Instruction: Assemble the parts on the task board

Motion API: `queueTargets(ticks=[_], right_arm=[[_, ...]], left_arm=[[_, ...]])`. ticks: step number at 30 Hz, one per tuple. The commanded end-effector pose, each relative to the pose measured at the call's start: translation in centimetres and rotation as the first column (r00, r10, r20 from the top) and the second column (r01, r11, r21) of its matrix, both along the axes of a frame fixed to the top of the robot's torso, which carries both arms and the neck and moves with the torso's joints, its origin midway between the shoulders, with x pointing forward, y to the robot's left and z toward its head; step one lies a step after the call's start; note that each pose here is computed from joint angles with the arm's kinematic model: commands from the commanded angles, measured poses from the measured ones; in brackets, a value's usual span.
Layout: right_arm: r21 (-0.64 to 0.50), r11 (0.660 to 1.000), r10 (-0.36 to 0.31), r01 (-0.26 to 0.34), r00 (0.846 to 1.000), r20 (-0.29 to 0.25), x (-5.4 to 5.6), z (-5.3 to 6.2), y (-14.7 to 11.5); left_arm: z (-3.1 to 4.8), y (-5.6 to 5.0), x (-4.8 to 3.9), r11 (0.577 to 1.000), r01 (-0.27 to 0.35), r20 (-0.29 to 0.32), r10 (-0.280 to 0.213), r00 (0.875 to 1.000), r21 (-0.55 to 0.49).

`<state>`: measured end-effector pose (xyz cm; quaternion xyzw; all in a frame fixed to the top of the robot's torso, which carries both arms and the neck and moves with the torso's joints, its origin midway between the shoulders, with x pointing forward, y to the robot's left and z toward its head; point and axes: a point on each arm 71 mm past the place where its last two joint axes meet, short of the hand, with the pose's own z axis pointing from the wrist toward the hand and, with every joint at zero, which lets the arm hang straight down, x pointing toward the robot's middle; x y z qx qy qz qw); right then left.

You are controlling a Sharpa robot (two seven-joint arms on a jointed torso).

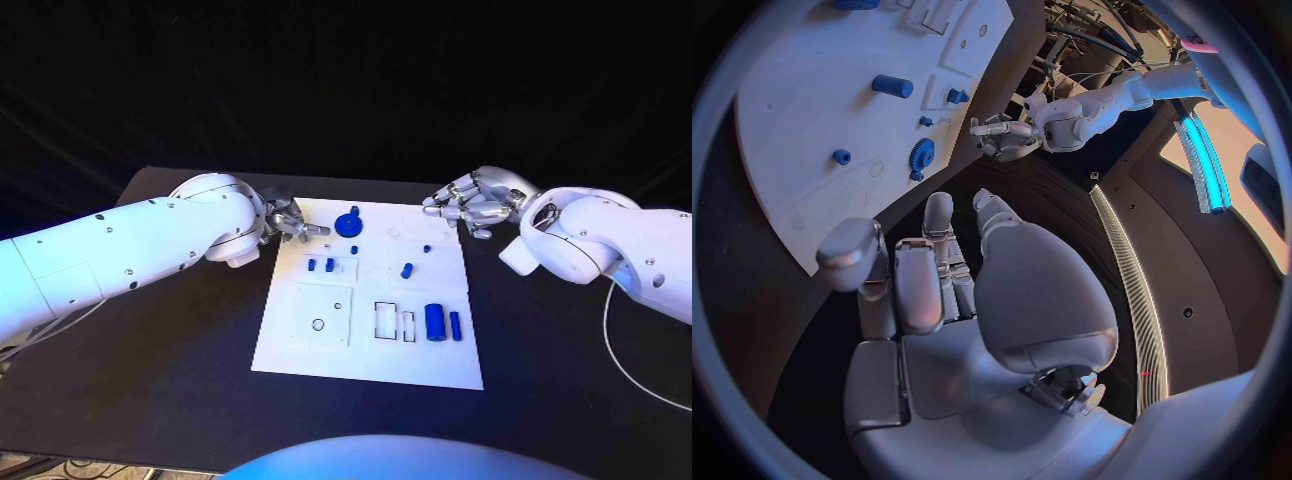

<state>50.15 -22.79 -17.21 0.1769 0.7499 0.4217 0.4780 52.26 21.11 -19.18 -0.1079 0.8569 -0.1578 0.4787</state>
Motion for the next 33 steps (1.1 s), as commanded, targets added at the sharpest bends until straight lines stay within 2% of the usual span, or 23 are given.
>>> queueTargets(ticks=[1, 4, 7, 11, 18, 25, 33], right_arm=[[0.000, 1.000, 0.016, -0.016, 1.000, -0.003, 0.0, -0.1, 0.1], [0.001, 1.000, 0.015, -0.015, 1.000, -0.003, 0.0, -0.1, 0.1], [0.002, 1.000, 0.016, -0.016, 1.000, -0.001, 0.0, -0.1, 0.2], [0.004, 1.000, 0.017, -0.017, 1.000, 0.001, 0.0, -0.1, 0.3], [0.005, 1.000, 0.018, -0.018, 1.000, 0.003, 0.0, -0.1, 0.3], [0.004, 1.000, 0.020, -0.020, 1.000, 0.003, 0.0, -0.1, 0.4], [0.003, 1.000, 0.023, -0.023, 1.000, 0.004, 0.0, -0.1, 0.5]], left_arm=[[0.87, -0.5, 0.15, 0.991, 0.029, 0.077, -0.019, 0.997, -0.132], [1.33, -1.5, 0.07, 0.971, 0.125, 0.126, -0.101, 0.987, -0.204], [1.64, -2.9, -0.17, 0.939, 0.226, 0.184, -0.181, 0.966, -0.260], [1.59, -4.5, -0.36, 0.909, 0.302, 0.251, -0.232, 0.940, -0.289], [0.71, -5.7, -0.11, 0.903, 0.376, 0.333, -0.296, 0.895, -0.209], [-0.02, -6.8, -0.09, 0.895, 0.438, 0.358, -0.382, 0.852, -0.087], [-0.94, -7.7, 0.14, 0.888, 0.459, 0.326, -0.442, 0.836, 0.029]])
